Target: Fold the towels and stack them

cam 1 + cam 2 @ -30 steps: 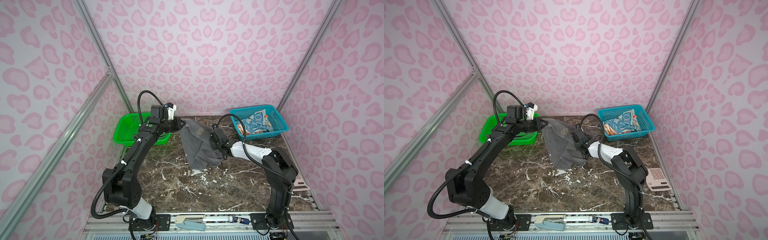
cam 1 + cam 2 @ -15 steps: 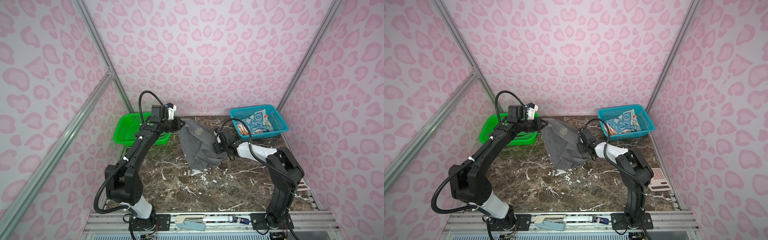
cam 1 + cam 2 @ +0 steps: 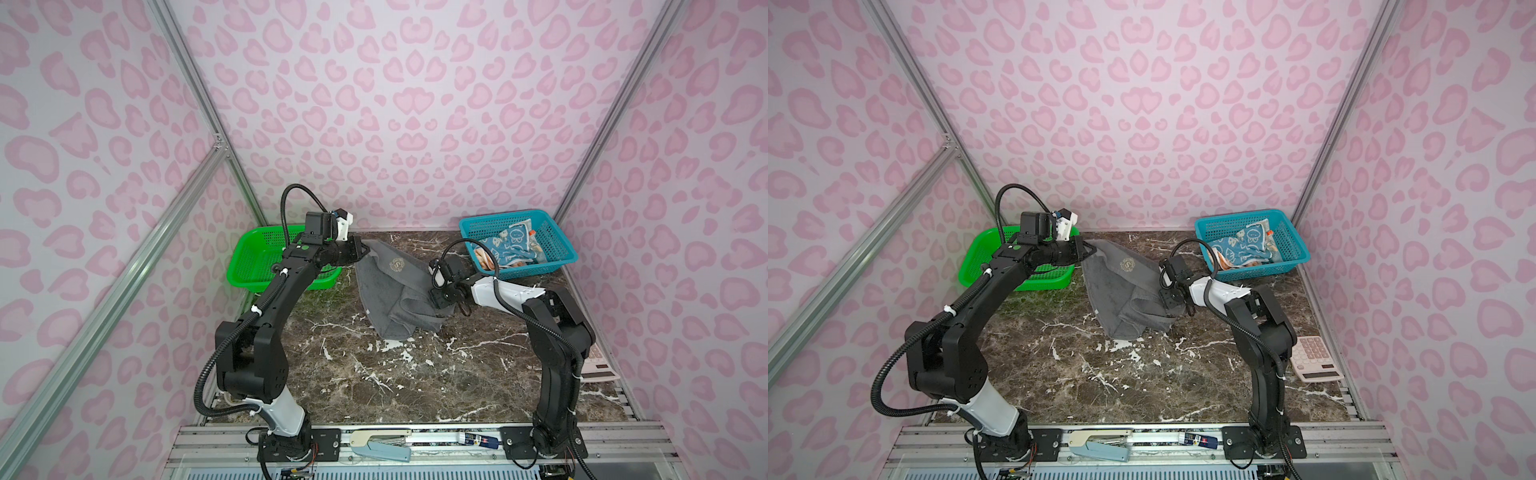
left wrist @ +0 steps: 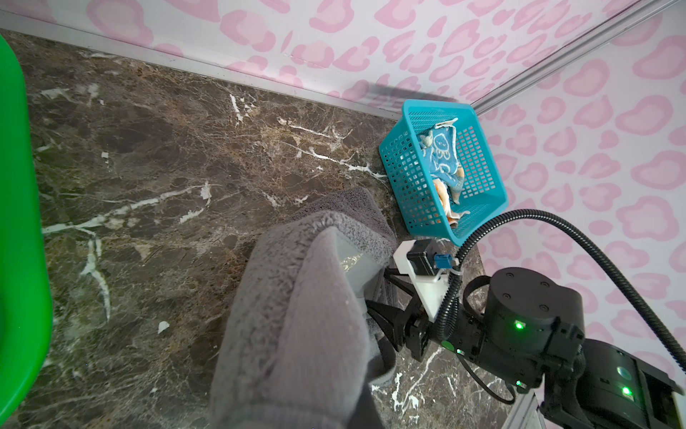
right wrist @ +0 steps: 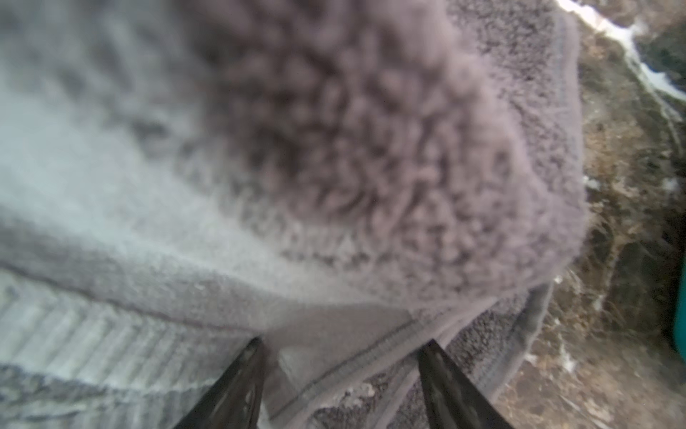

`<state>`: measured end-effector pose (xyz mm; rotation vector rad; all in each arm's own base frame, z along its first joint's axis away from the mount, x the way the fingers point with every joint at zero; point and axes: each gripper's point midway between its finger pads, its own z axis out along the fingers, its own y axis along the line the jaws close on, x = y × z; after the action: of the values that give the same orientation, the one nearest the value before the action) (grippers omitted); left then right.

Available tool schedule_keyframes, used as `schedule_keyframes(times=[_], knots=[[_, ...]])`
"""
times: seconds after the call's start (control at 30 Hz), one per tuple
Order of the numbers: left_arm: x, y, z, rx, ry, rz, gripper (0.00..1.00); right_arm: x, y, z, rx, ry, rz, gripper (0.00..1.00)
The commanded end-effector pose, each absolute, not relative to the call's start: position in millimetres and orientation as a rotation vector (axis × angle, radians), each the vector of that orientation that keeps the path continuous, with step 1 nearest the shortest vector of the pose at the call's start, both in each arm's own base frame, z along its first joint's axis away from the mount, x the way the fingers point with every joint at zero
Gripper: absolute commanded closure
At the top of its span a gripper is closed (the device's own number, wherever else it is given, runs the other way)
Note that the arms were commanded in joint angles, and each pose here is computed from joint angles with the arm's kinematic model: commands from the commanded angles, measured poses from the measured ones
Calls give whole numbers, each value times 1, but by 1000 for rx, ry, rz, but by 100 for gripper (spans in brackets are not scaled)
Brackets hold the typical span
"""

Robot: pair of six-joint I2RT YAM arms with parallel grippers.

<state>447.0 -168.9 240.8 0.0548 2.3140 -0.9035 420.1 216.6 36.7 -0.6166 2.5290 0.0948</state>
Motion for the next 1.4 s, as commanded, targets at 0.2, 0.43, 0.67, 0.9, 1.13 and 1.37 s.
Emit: schedule_keyframes(times=[0.2,0.43,0.67,0.9,1.13,1.37], knots=[[456,-165,239,60,2309,-883,97,402,220,35,-814,2572,144,24],[460,-167,234,54,2318,-895,97,417,220,22,-838,2638,52,23],[460,-167,232,54,2323,-894,97,423,225,15,-861,2652,33,40],[460,-166,231,59,2326,-888,97,430,226,51,-795,2541,54,77],[461,-167,235,65,2317,-897,97,429,223,59,-819,2540,29,58],[461,-167,235,65,2317,-900,97,429,222,67,-774,2517,48,90]])
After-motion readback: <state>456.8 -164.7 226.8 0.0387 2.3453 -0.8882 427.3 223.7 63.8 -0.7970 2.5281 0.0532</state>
